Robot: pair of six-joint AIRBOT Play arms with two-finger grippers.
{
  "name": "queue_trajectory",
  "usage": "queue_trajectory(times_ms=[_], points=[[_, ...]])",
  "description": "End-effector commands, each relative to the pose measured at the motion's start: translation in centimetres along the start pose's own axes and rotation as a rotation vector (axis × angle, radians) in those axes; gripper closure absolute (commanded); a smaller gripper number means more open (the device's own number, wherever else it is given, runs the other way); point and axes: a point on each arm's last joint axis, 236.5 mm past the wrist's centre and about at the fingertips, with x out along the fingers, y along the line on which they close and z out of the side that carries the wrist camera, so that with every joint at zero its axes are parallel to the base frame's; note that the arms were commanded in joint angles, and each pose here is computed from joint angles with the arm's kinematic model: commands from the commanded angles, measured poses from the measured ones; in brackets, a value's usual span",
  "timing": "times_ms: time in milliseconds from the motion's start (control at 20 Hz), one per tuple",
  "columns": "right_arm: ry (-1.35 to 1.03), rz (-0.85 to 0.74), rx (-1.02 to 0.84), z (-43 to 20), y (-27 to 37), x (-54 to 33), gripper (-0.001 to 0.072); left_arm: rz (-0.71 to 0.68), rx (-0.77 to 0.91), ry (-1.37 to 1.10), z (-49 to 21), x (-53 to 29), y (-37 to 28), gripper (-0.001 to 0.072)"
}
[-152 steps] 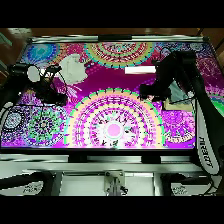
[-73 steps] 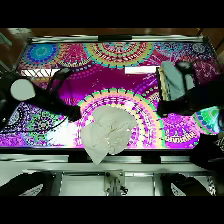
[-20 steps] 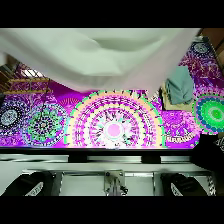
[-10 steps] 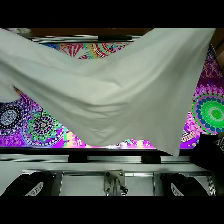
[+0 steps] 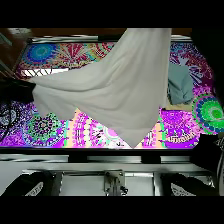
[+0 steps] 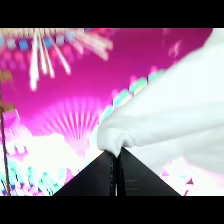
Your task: Fold the shirts.
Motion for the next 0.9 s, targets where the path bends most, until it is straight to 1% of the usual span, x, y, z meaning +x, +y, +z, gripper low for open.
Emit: queue_trajectory(times_ms=[0, 50, 100, 150, 200, 250, 300, 400, 450, 500, 600, 700, 750, 850], points=[[0.474, -0.080, 0.135, -17.1, -4.0, 3.0, 0.0630, -0.003, -0.097, 0.216, -9.1, 5.6, -0.1, 0.0675], [0.642, -0.101, 0.143, -21.8, -4.7, 1.8, 0.0615, -0.018, -0.114, 0.232, -10.4, 6.6, -0.5, 0.0675], [0.780, -0.116, 0.149, -25.2, -5.1, 0.3, 0.0486, -0.038, -0.134, 0.232, -11.1, 7.4, -1.0, 0.0675], [0.893, -0.128, 0.140, -27.3, -5.5, -1.5, 0.0217, -0.051, -0.145, 0.222, -11.1, 7.7, -1.3, 0.0675], [0.987, -0.112, 0.089, -28.2, -5.8, -3.4, 0.0197, -0.052, -0.137, 0.212, -10.9, 7.7, -1.3, 0.0675], [1.060, -0.096, 0.020, -28.2, -6.2, -5.4, 0.0197, -0.053, -0.091, 0.199, -10.4, 7.5, -1.1, 0.0675], [1.127, -0.136, -0.037, -27.6, -7.6, -7.6, 0.0197, -0.054, -0.058, 0.180, -9.8, 7.1, -1.1, 0.0675], [1.288, -0.288, -0.112, -26.2, -12.1, -13.2, 0.0197, -0.048, -0.041, 0.142, -8.5, 6.3, -0.9, 0.0675], [1.348, -0.334, -0.081, -25.9, -13.5, -15.7, 0.0197, -0.049, -0.040, 0.130, -8.1, 6.0, -0.9, 0.0675], [1.389, -0.339, -0.015, -26.3, -13.7, -17.8, 0.0197, -0.049, -0.040, 0.121, -7.8, 5.8, -1.0, 0.0675], [1.453, -0.339, 0.175, -29.3, -13.1, -22.6, 0.0196, -0.049, -0.039, 0.116, -7.7, 5.7, -1.0, 0.0675], [1.512, -0.331, 0.368, -33.8, -11.2, -27.5, 0.0025, -0.050, -0.039, 0.115, -7.7, 5.7, -1.0, 0.0675], [1.548, -0.331, 0.435, -35.9, -10.4, -29.8, 0.0025, -0.050, -0.039, 0.115, -7.7, 5.7, -1.0, 0.0675], [1.605, -0.383, 0.531, -39.6, -9.8, -33.7, 0.0026, -0.050, -0.039, 0.115, -7.7, 5.7, -1.0, 0.0675]])
